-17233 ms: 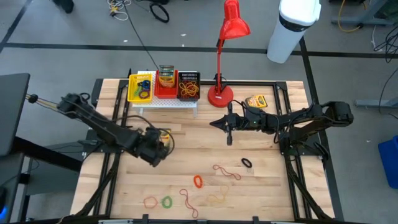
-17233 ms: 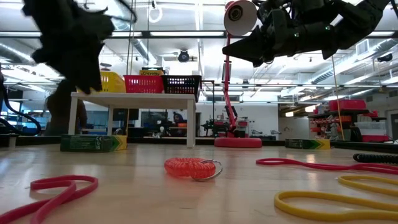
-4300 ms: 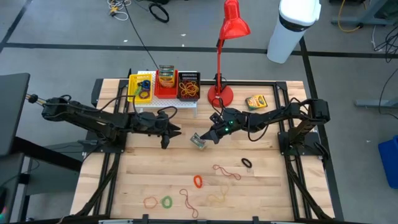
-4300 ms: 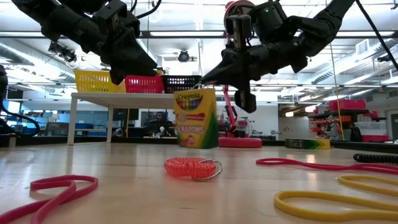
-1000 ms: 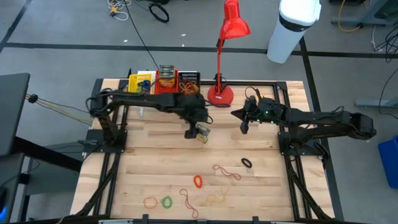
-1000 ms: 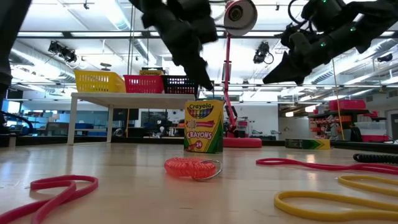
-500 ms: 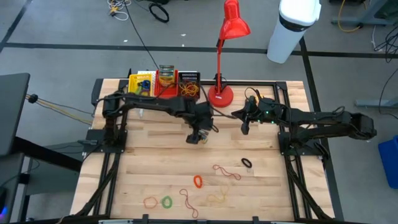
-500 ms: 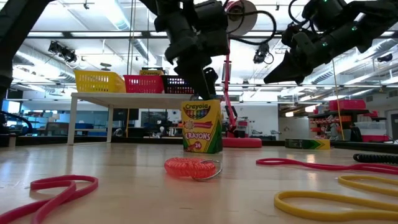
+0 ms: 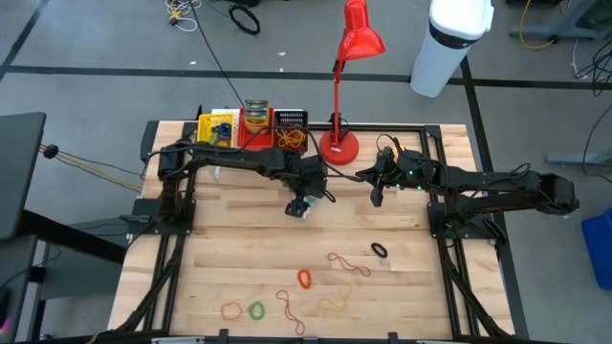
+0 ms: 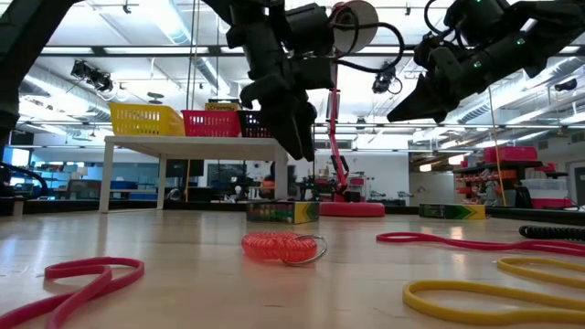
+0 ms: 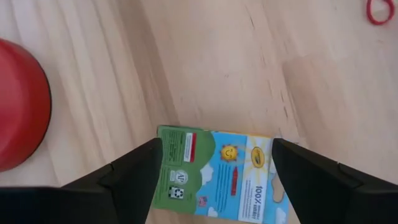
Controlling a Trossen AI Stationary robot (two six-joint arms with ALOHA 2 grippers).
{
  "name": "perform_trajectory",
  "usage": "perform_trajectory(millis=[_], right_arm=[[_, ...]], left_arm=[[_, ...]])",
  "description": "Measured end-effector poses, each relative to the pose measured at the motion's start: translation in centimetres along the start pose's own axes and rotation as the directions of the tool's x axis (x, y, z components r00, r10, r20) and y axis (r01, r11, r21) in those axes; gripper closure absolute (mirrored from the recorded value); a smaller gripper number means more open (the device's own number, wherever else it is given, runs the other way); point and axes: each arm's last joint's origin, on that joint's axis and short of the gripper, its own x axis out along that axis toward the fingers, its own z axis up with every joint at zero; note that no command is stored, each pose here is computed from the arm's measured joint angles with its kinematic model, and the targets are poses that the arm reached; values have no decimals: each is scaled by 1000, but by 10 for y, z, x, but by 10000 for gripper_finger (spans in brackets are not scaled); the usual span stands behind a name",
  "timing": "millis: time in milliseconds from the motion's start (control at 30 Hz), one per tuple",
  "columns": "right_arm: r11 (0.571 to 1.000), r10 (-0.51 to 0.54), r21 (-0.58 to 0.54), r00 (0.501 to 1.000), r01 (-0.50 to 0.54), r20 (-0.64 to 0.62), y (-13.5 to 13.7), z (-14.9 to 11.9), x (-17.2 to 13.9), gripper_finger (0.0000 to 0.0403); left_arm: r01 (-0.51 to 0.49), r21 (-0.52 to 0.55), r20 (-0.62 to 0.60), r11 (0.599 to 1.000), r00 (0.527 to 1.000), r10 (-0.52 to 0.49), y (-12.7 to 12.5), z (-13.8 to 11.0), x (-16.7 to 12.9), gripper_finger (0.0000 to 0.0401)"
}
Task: Pick & Place Office Desk Supplies
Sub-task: Put the crayon box into the red bin on the shelf
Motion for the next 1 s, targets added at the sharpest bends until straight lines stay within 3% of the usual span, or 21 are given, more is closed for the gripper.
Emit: perform_trajectory(millis=[167,400,733,867,1000], right_arm=[[1000,0,0,1000,0,0,0,0,0,392],[1000,2,-10,1000,-2,0,0,0,0,395],[1000,2,-8,1000,-2,0,0,0,0,399],[1000,3,1,1000,-3,16,0,2,0,394],[1000,3,1,1000,-3,22,0,2,0,388]], left_arm=[[14,-37,-37,999,999,-16,-5,-2,-3,93],[17,-22,-153,1000,988,-20,-43,-10,10,103],[-221,63,-158,973,961,229,-88,-29,42,152],[-332,67,-166,941,926,339,-95,-32,45,164],[-373,45,-166,927,912,375,-98,-31,45,197]])
